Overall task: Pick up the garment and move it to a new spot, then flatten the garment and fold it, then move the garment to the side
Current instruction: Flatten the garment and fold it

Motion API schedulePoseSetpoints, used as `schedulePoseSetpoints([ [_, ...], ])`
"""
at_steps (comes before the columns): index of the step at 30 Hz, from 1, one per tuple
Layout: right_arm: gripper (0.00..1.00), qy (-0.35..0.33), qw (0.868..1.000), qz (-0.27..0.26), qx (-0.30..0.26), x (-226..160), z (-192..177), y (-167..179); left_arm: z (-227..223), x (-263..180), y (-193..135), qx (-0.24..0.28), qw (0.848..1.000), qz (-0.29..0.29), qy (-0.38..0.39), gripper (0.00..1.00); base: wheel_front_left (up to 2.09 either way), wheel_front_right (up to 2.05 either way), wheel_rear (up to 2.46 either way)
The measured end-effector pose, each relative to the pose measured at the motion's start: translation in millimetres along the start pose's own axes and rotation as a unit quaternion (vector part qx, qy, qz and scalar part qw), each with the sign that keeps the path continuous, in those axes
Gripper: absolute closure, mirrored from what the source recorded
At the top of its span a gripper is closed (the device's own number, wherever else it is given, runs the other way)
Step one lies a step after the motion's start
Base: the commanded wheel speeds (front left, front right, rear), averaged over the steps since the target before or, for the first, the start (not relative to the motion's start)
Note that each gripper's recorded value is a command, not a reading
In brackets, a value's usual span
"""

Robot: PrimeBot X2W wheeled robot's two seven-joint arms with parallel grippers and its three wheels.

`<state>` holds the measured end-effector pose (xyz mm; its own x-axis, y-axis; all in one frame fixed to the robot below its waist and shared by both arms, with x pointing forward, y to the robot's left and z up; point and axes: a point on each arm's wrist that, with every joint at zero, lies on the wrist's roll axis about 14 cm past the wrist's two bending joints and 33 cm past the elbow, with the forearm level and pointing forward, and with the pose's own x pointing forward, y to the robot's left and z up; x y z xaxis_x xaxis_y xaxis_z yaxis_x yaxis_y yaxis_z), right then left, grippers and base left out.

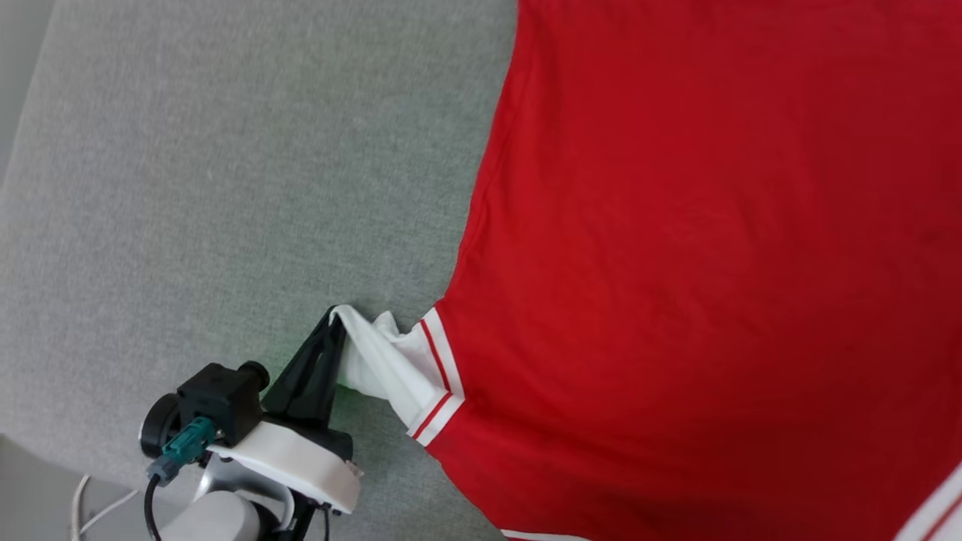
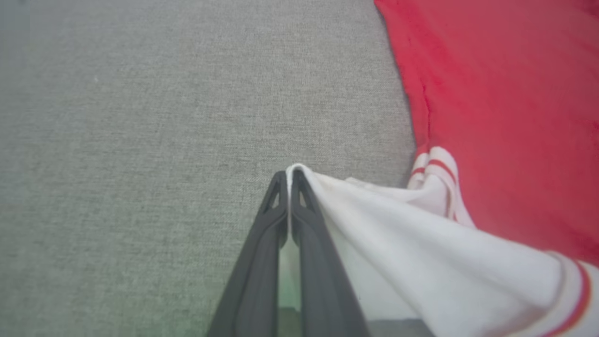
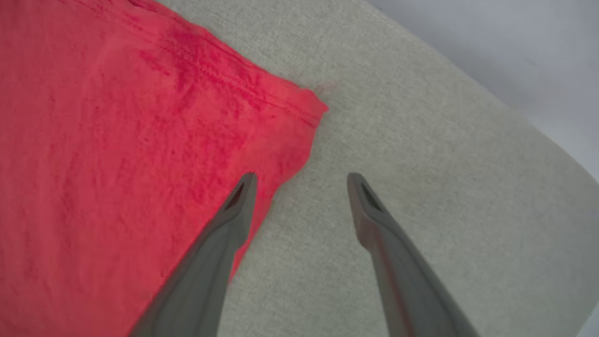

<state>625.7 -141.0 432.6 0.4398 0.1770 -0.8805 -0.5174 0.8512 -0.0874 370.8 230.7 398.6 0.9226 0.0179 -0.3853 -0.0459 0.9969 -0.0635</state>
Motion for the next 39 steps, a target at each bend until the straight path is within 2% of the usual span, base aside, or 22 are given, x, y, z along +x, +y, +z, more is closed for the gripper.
schedulePoseSetpoints([
  [5,0.00,0.046,0.998,0.028,0.015,61,-17,16,-11,7,8,0.004,1.000,0.013,0.015,1.00,0.00,0.00,0.00],
  [10,0.00,0.051,0.998,0.044,0.019,89,-23,24,-19,7,17,0.014,0.999,0.025,0.027,1.00,0.00,0.00,0.00],
  [11,0.60,0.051,0.998,0.044,0.019,90,-23,25,-20,7,17,0.015,0.999,0.026,0.027,1.00,0.00,0.00,0.00],
  [12,1.00,0.046,0.998,0.044,0.019,89,-22,25,-20,7,17,0.015,0.999,0.025,0.027,1.00,0.00,0.00,0.00],
  [19,1.00,-0.005,0.999,0.045,0.017,61,-3,31,-15,-3,22,0.012,0.999,0.034,0.015,1.00,0.00,0.00,0.00],
  [26,1.00,-0.060,0.997,0.032,-0.030,-6,6,35,-5,-27,27,0.006,0.999,0.042,-0.005,1.00,0.00,0.00,0.00],
  [29,1.00,-0.054,0.996,0.015,-0.065,-35,-16,30,-1,-37,28,0.002,0.999,0.045,-0.014,1.00,0.00,0.00,0.00],
  [33,1.00,-0.055,0.996,0.014,-0.072,-70,-52,26,7,-44,25,-0.001,0.999,0.038,-0.030,1.00,0.00,0.00,0.00],
  [39,1.00,-0.002,0.999,0.009,-0.043,-103,-147,14,12,-48,19,-0.002,0.999,0.025,-0.037,1.00,0.00,0.00,0.00],
])
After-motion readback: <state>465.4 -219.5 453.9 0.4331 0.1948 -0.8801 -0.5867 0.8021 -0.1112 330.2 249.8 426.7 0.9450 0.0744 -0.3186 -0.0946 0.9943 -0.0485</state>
